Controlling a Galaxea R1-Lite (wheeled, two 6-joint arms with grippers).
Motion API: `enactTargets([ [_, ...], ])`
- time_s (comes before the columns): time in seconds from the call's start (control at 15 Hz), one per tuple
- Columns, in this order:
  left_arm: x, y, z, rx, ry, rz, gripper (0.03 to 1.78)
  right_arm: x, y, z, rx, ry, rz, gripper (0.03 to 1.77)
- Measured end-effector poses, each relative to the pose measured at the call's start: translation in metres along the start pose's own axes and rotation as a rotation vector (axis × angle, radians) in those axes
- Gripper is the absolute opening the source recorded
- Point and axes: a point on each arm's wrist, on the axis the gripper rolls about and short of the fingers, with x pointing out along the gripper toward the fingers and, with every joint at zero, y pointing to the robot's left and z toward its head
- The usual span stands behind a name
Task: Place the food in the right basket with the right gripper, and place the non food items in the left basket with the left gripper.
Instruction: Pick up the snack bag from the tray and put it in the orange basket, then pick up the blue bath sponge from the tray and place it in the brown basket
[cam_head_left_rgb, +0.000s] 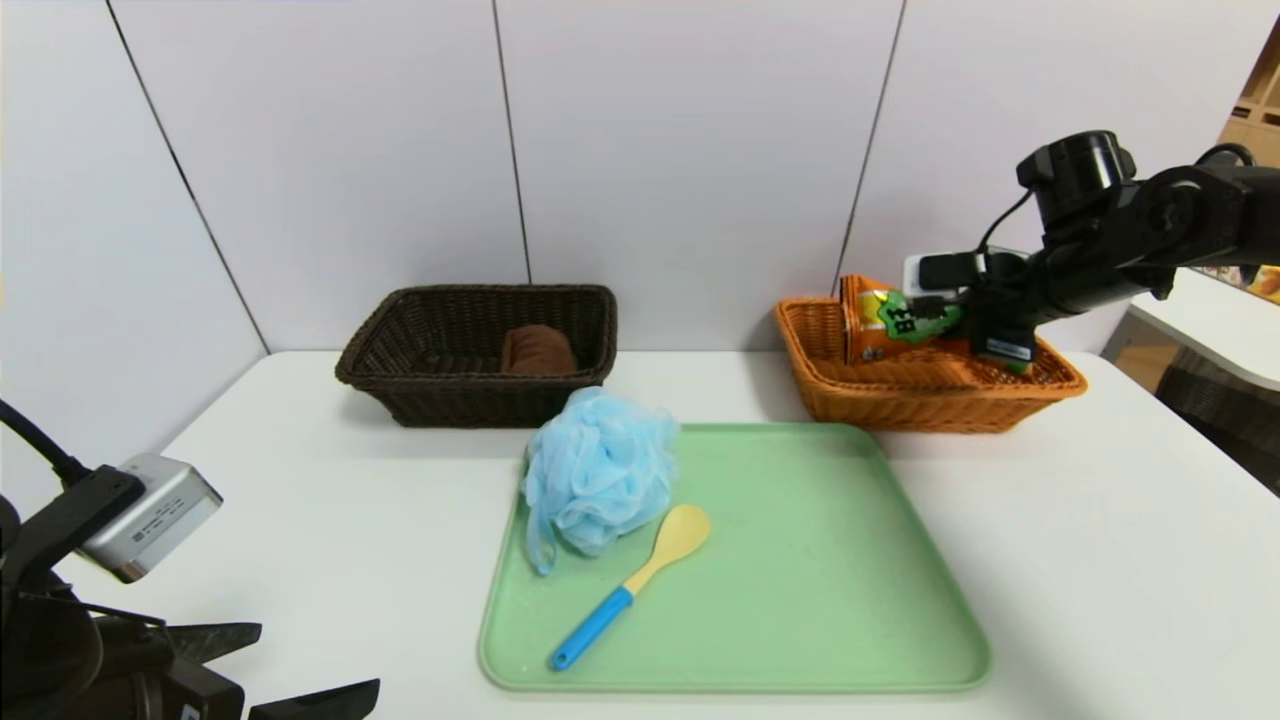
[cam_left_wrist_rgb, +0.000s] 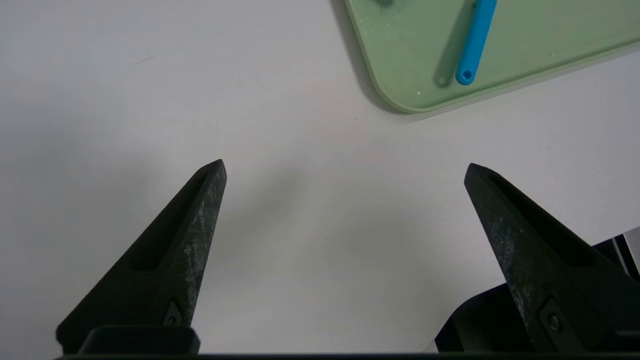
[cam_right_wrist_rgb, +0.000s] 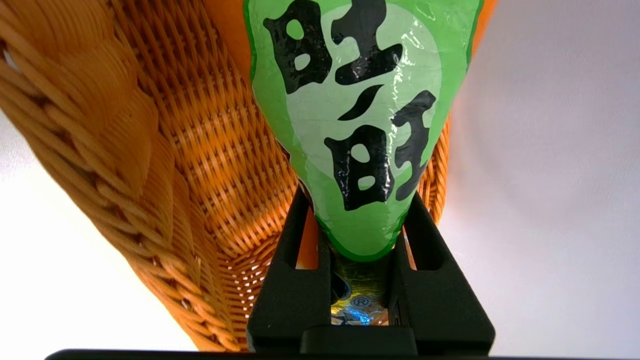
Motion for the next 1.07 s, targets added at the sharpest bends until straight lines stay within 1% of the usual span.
enactTargets([
  [0.13,0.0,0.0,0.0,-0.001,-0.001,0.0,1.69,0.001,0.001,0.001,-0.005,-0.005,0.007,0.33],
  [0.2,0.0,0.0,0.0,-0.001,-0.001,0.0,1.69,0.001,0.001,0.001,-0.015,-0.005,0.01,0.5],
  [0.33,0.0,0.0,0.0,-0.001,-0.002,0.0,1.69,0.001,0.001,0.002,-0.019,-0.006,0.008,0.78],
  [0.47,0.0,0.0,0.0,-0.001,-0.002,0.0,1.69,0.0,0.001,0.002,-0.02,-0.007,0.006,0.99],
  [0.6,-0.001,0.0,0.0,0.0,-0.003,-0.001,1.69,-0.002,0.0,0.002,-0.02,-0.006,0.002,1.15],
  [0.8,-0.001,0.0,0.0,0.001,-0.006,-0.001,1.69,-0.014,-0.003,0.003,-0.022,-0.012,-0.023,1.33],
  [1.0,-0.002,0.001,0.0,0.0,-0.012,-0.001,1.69,-0.049,-0.009,0.009,-0.021,-0.064,-0.081,1.45],
  [1.07,-0.003,0.001,0.0,0.0,-0.013,-0.001,1.69,-0.067,-0.008,0.014,-0.01,-0.099,-0.1,1.48],
])
